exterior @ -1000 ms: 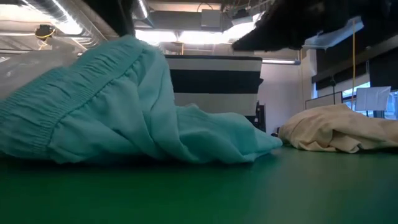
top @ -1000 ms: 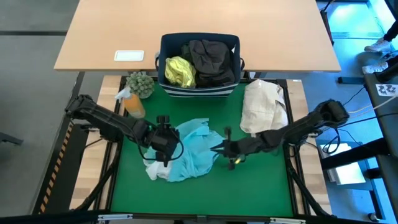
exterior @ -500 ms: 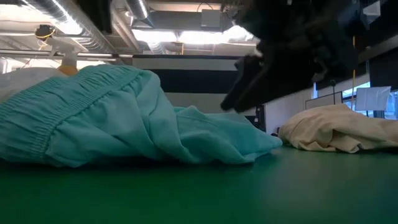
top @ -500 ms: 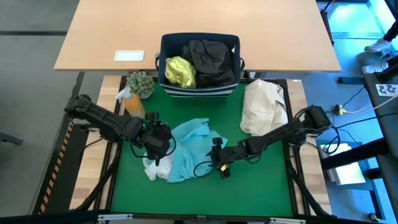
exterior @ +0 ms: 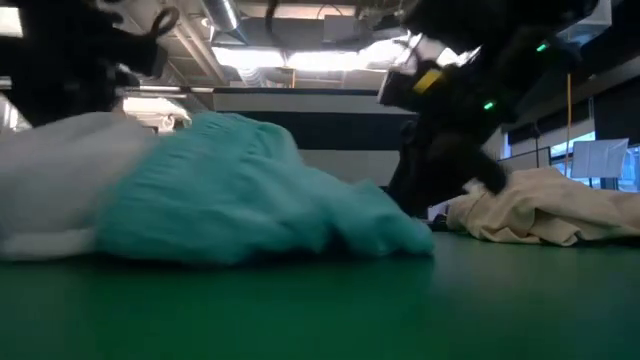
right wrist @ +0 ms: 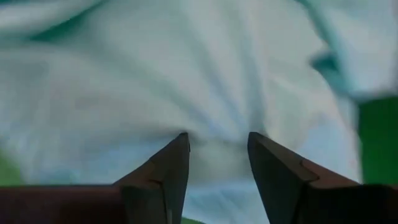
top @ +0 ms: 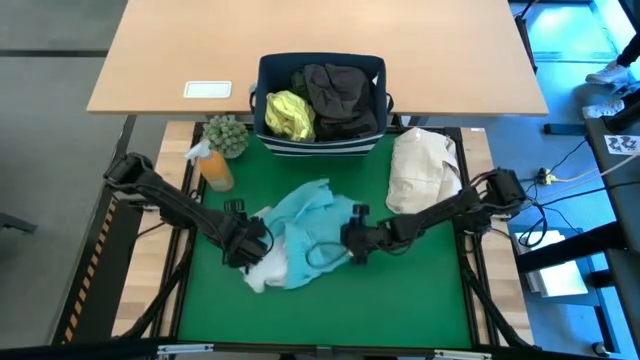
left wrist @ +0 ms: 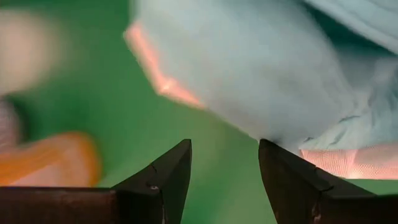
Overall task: Fold laundry
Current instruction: Fold the blue shorts
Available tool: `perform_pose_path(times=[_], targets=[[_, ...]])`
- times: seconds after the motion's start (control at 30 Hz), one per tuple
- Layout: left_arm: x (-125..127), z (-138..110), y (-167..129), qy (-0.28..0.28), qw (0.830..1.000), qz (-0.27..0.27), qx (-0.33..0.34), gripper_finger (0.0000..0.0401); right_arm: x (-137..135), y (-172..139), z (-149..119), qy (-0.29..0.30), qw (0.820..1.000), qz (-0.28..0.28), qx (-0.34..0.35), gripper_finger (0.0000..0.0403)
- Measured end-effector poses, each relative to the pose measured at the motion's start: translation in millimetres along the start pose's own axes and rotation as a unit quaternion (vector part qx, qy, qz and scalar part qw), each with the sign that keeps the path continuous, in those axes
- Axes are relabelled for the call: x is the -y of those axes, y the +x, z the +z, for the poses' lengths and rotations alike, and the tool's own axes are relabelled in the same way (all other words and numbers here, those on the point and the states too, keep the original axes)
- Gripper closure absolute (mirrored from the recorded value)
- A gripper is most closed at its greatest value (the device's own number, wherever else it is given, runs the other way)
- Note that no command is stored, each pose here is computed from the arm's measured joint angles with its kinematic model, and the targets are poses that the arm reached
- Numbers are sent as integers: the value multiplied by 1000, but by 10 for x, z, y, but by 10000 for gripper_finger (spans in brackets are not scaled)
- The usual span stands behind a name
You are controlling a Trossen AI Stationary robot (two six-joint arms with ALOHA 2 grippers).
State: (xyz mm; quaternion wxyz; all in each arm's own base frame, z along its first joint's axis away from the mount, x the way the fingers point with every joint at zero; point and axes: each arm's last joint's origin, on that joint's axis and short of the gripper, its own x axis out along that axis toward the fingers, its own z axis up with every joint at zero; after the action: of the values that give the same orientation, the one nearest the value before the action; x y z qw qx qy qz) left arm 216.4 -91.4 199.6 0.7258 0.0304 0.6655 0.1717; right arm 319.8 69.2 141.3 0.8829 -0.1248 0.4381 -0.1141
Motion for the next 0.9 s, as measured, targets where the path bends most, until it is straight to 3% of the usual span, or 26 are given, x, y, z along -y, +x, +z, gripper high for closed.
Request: perform_pose_path(times=[0.13,0.33,0.63,0.9], targets=[[113,74,121,0,997,-61,57,221,212,92,-6,25,999,-31,-16,241],[244,260,68,22,979,-132,156,221,453,177,-23,50,995,-75,-31,242],[231,346,-169,50,977,-133,159,221,522,-38,21,38,995,-72,-57,242],[385,249,-289,82,973,-137,166,221,330,-397,148,34,998,-45,10,242]])
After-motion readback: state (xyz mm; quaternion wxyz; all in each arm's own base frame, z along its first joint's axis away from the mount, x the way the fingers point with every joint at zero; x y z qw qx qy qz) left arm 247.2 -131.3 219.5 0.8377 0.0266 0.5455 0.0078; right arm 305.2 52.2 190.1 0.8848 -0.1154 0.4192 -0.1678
